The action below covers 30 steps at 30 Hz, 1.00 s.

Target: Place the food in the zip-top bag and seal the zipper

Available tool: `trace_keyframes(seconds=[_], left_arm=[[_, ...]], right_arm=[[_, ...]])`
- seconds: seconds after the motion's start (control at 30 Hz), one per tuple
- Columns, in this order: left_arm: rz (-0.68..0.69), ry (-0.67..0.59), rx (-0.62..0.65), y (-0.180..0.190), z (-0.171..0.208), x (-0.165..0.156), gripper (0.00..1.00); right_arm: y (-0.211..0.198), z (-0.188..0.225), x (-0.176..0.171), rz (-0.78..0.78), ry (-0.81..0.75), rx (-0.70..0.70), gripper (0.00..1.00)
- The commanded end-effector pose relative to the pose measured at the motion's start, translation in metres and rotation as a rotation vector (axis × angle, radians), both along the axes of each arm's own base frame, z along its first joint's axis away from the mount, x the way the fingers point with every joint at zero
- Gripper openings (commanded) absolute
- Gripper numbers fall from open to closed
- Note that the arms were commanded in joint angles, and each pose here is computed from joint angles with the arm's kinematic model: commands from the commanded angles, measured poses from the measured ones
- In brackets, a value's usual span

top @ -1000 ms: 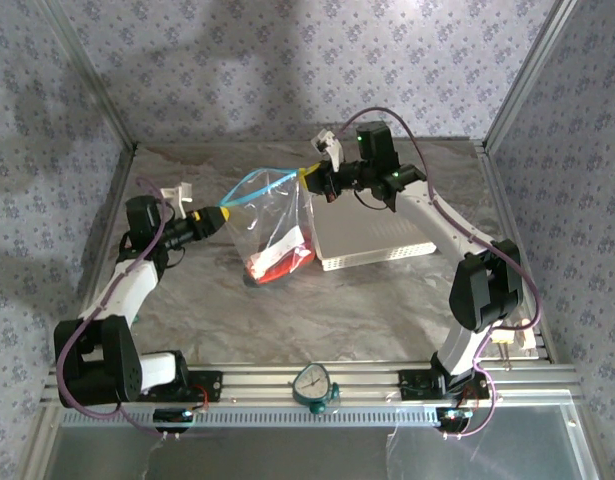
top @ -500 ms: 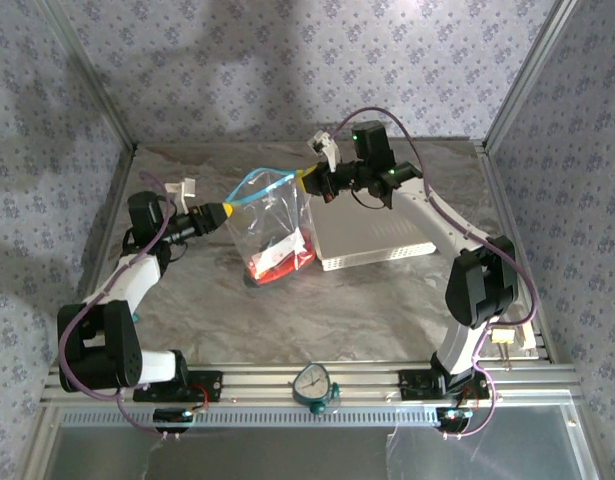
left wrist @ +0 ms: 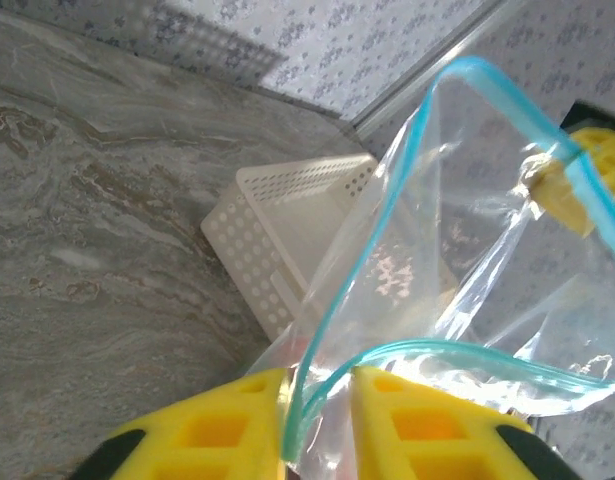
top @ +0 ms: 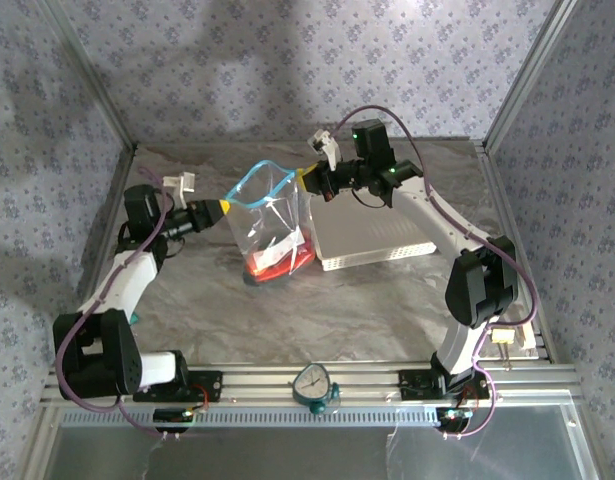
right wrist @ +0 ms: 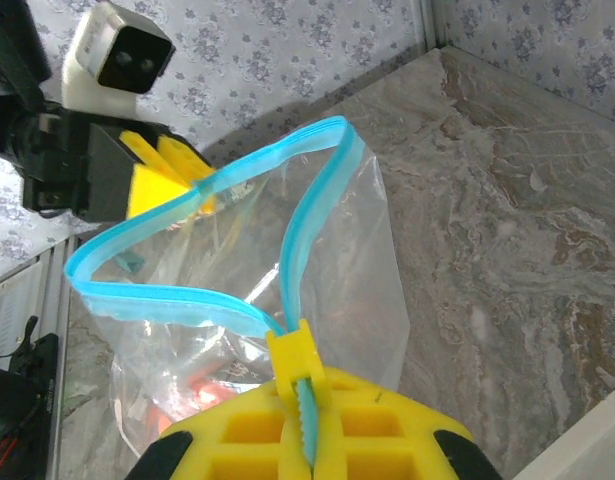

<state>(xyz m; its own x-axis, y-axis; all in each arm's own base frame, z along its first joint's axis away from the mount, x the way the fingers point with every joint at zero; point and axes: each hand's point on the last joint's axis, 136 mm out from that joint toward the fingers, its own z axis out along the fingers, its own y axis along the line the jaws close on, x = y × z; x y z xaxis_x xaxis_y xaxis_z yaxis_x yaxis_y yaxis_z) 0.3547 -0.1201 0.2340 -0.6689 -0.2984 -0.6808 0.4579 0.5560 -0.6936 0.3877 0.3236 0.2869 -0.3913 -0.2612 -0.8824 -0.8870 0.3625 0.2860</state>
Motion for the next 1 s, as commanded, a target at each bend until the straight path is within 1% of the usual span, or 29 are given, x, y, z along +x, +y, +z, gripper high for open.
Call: trace_keyframes(seconds=[0.0, 0.03, 0.07, 0.17, 0.23, 0.3, 0.37, 0.47, 0.6, 0.73, 0.83, 0.97], left_arm=[[0.062, -0.067, 0.068, 0.008, 0.033, 0.003, 0.05], [0.091, -0.08, 0.079, 0.012, 0.042, 0.005, 0.01], [0.121, -0.098, 0.087, 0.016, 0.052, 0.006, 0.0], [0.181, -0.163, 0.108, 0.023, 0.085, 0.004, 0.0], [0.184, -0.186, 0.122, 0.023, 0.105, 0.0, 0.0], [0.187, -0.189, 0.142, 0.024, 0.117, -0.004, 0.0], [0.201, -0.182, 0.177, 0.027, 0.122, -0.005, 0.0], [0.245, -0.14, 0.239, 0.037, 0.109, -0.002, 0.0], [0.315, -0.036, 0.308, 0.053, 0.071, 0.012, 0.0], [0.384, 0.05, 0.371, 0.071, 0.041, 0.022, 0.0], [0.397, 0.072, 0.381, 0.078, 0.034, 0.029, 0.0], [0.397, 0.062, 0.389, 0.079, 0.041, 0.034, 0.0]], right_arm=[[-0.004, 0.019, 0.002, -0.037, -0.049, 0.026, 0.0], [-0.005, 0.025, 0.001, -0.047, -0.058, 0.038, 0.0], [-0.005, 0.03, -0.001, -0.057, -0.069, 0.051, 0.0], [-0.004, 0.052, -0.013, -0.076, -0.13, 0.093, 0.0], [-0.004, 0.067, -0.021, -0.084, -0.17, 0.12, 0.0], [-0.006, 0.079, -0.027, -0.101, -0.199, 0.14, 0.0], [-0.008, 0.086, -0.029, -0.116, -0.204, 0.161, 0.0], [-0.008, 0.081, -0.027, -0.138, -0.185, 0.176, 0.0], [-0.006, 0.051, -0.011, -0.207, -0.12, 0.184, 0.0], [-0.015, 0.025, 0.007, -0.289, -0.065, 0.186, 0.0], [-0.016, 0.015, 0.012, -0.291, -0.034, 0.19, 0.0], [-0.011, 0.011, 0.008, -0.255, -0.024, 0.202, 0.0]])
